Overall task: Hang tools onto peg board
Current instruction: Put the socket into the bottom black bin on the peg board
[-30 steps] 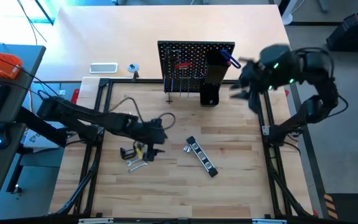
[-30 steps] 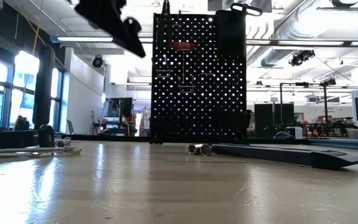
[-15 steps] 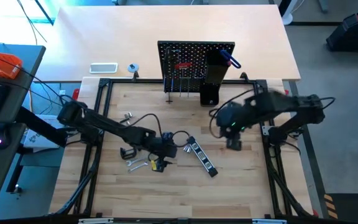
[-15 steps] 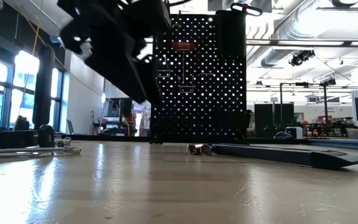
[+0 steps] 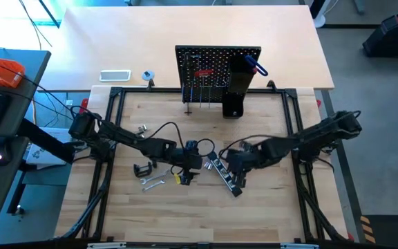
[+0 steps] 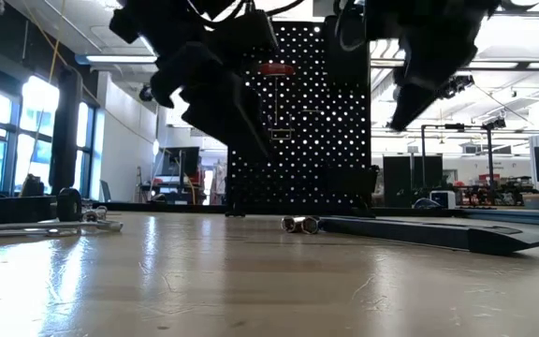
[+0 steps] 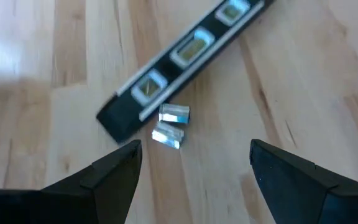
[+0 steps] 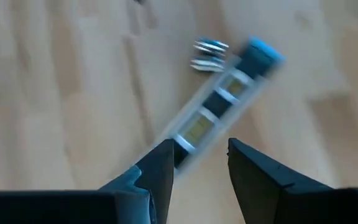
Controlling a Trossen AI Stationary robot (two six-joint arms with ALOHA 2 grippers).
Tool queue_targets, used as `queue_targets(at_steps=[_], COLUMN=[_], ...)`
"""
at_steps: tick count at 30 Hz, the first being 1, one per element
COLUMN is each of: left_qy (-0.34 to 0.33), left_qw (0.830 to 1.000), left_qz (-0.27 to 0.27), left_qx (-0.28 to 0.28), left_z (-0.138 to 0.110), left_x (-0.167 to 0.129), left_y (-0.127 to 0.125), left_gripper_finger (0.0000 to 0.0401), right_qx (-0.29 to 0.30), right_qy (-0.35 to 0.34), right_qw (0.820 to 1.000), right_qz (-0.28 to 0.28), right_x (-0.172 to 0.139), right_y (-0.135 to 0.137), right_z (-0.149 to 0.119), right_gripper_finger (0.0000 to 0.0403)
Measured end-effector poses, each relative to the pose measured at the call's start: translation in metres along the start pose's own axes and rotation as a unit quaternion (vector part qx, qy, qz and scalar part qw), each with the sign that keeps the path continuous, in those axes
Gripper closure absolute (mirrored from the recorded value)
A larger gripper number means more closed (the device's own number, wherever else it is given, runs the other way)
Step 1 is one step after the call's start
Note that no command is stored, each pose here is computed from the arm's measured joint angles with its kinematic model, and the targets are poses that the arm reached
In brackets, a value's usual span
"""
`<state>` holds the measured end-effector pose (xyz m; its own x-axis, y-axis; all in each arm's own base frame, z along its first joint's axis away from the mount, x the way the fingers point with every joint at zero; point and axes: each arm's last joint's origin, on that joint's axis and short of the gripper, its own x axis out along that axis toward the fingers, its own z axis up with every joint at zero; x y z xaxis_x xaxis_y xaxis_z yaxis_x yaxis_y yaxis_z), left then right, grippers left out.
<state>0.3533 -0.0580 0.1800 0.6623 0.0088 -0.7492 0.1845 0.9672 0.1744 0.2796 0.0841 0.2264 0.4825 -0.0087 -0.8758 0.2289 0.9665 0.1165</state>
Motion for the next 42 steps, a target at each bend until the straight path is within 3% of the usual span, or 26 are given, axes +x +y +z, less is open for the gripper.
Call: queue_targets(at_steps=[4,11,15,20,24,42], left_qy=[-0.007,0.010,-0.002,0.003,0.008,-0.030], left_qw=[1.000,0.999,0.999,0.999,0.999,0.998], left_qz=[-0.028,-0.040,-0.019,0.021,0.023,-0.023], left_qx=[0.007,-0.001,-0.030,-0.037,-0.028,-0.047], left_z=[-0.002,-0.016,-0.018,-0.020,-0.021,-0.018], left_x=[0.012,0.044,0.055,0.058,0.058,0.067], left_y=[0.000,-0.003,0.000,0.006,0.008,0.006], left_gripper_finger=[0.0110,0.0121,0.0143,0.0169,0.0181,0.0215], right_qx=[-0.019,0.004,0.002,-0.002,-0.006,-0.009], right_qy=[-0.068,-0.097,-0.107,-0.113,-0.114,-0.125], right_qw=[0.996,0.994,0.993,0.992,0.992,0.992], right_qz=[0.053,0.057,0.053,0.051,0.049,0.027], right_x=[0.024,0.043,0.045,0.045,0.045,0.045], right_y=[0.005,-0.003,-0.003,-0.002,-0.002,-0.004], right_z=[-0.015,-0.035,-0.038,-0.038,-0.038,-0.037], right_gripper_finger=[0.0258,0.0258,0.0258,0.0258,0.0258,0.0258])
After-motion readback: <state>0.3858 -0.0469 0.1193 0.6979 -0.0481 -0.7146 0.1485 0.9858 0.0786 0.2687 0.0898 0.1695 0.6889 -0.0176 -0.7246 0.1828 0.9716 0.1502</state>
